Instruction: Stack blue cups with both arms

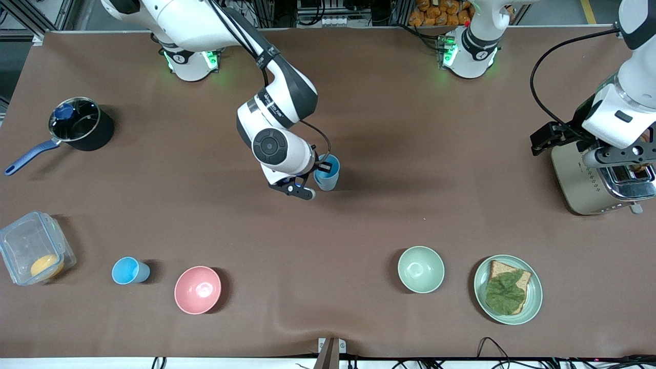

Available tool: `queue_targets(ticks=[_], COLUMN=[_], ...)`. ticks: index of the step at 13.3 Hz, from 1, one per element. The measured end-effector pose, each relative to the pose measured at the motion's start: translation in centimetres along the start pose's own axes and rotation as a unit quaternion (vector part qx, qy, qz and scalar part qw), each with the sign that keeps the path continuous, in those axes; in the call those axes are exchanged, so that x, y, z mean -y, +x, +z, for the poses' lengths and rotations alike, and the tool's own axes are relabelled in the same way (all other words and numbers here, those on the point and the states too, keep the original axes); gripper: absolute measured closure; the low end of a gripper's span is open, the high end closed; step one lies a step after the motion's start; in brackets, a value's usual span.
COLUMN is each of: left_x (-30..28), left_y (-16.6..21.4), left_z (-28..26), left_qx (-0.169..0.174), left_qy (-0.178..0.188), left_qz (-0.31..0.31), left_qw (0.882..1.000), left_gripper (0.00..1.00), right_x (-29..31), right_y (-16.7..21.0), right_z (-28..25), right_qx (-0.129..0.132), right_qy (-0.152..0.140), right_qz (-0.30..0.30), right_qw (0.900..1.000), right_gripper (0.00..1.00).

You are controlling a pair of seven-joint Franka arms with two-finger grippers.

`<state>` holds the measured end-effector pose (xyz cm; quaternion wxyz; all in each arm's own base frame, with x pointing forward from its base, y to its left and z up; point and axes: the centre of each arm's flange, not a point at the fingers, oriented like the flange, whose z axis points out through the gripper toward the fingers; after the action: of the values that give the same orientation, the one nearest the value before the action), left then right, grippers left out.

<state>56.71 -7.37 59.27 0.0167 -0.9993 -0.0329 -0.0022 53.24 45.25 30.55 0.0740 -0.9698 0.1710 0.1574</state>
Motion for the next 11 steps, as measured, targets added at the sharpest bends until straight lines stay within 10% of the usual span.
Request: queue_targets(ticks=[7, 11], left_x=[-0.2, -0.4], left_y=[0.0, 0.0], left_z=[0.1, 0.2], left_qx=[0.001, 0.002], left_qy=[0.000, -0.001], left_qz=[0.002, 0.003], left_qw=[1.000, 1.000], left_gripper=[0.00, 0.00], right_x=[-0.2, -0.7], right_y=[0.0, 1.4], right_z=[0.3, -1.1], right_qx=[0.005, -0.004], right_qy=[-0.007, 0.003], right_qz=[0.010, 0.019], right_qw=[1.000, 1.000], right_gripper=[0.92, 0.52])
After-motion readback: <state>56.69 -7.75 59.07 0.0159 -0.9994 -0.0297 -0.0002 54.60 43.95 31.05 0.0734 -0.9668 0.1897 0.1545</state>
